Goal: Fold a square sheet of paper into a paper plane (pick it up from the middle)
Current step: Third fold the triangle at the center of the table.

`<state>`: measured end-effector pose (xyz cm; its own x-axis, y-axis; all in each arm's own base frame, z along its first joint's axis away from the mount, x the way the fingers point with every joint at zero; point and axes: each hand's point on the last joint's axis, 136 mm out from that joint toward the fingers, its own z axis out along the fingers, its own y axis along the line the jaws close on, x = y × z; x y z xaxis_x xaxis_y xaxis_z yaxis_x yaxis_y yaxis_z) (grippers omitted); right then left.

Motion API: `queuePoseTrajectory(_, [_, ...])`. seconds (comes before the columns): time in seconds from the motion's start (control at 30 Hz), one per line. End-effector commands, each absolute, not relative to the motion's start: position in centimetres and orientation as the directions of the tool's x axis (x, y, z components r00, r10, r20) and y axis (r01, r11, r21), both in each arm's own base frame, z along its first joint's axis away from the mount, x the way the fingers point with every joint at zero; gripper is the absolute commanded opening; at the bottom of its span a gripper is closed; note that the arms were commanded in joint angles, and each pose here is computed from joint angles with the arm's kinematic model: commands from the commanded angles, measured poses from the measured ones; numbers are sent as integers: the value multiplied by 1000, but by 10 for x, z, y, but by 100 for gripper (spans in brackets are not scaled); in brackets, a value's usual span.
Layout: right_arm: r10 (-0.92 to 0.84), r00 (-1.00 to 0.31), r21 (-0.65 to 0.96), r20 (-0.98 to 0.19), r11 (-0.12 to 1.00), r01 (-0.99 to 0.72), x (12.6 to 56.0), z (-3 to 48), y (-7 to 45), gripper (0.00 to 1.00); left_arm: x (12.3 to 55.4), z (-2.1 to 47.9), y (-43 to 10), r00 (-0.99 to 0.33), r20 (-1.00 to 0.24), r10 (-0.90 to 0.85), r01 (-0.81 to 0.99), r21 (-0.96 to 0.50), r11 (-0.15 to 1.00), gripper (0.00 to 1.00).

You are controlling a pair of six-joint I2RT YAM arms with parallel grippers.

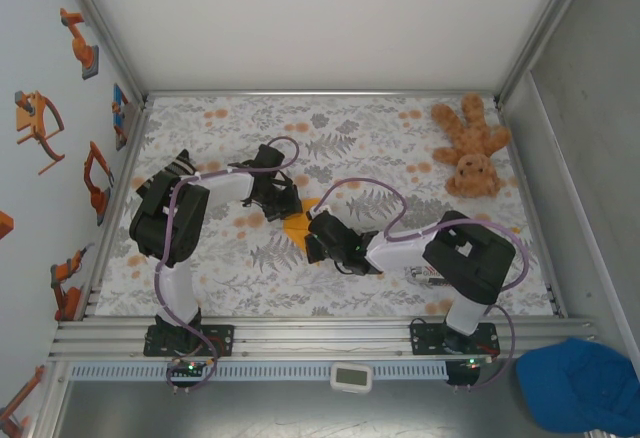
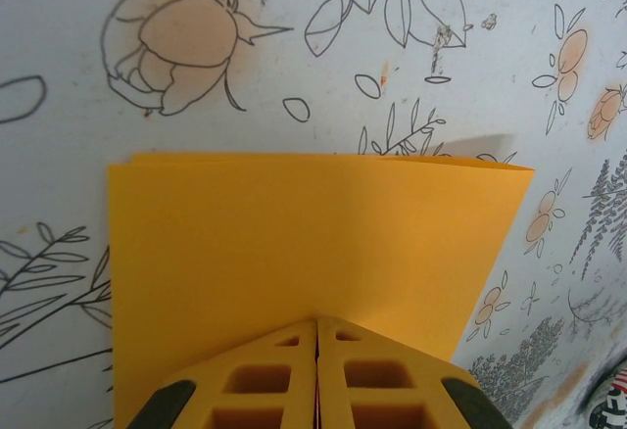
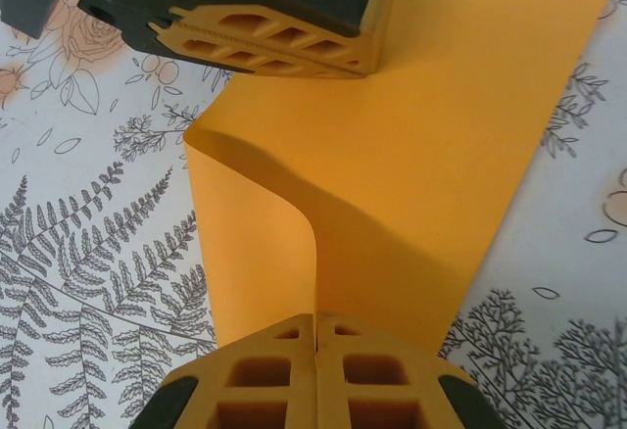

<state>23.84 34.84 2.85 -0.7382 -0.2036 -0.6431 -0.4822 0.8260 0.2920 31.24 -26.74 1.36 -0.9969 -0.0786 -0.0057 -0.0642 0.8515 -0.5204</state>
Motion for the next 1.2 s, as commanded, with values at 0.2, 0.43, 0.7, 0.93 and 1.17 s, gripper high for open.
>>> queuePoseTrajectory(0.2, [-199, -736, 285, -647, 833, -475, 247, 31, 351, 0, 301, 2, -264, -998, 39, -49, -62, -490, 870, 7])
queuePoseTrajectory(0.43, [-201, -740, 283, -642, 835, -473, 248, 29, 350, 0, 301, 2, -265, -998, 41, -47, -61, -492, 869, 7])
queuePoseTrajectory(0.7, [-209, -745, 304, -633, 818, -487, 244, 28, 355, 0, 301, 2, -265, -998, 43, -49, -64, -491, 869, 7])
queuePoseTrajectory(0.93, [-210, -755, 318, -621, 813, -488, 243, 27, 357, 0, 302, 3, -266, -998, 41, -47, -61, -494, 867, 7])
queuePoseTrajectory(1.17, [-207, -762, 313, -614, 823, -475, 244, 26, 354, 0, 303, 5, -267, -998, 37, -46, -59, -499, 865, 7])
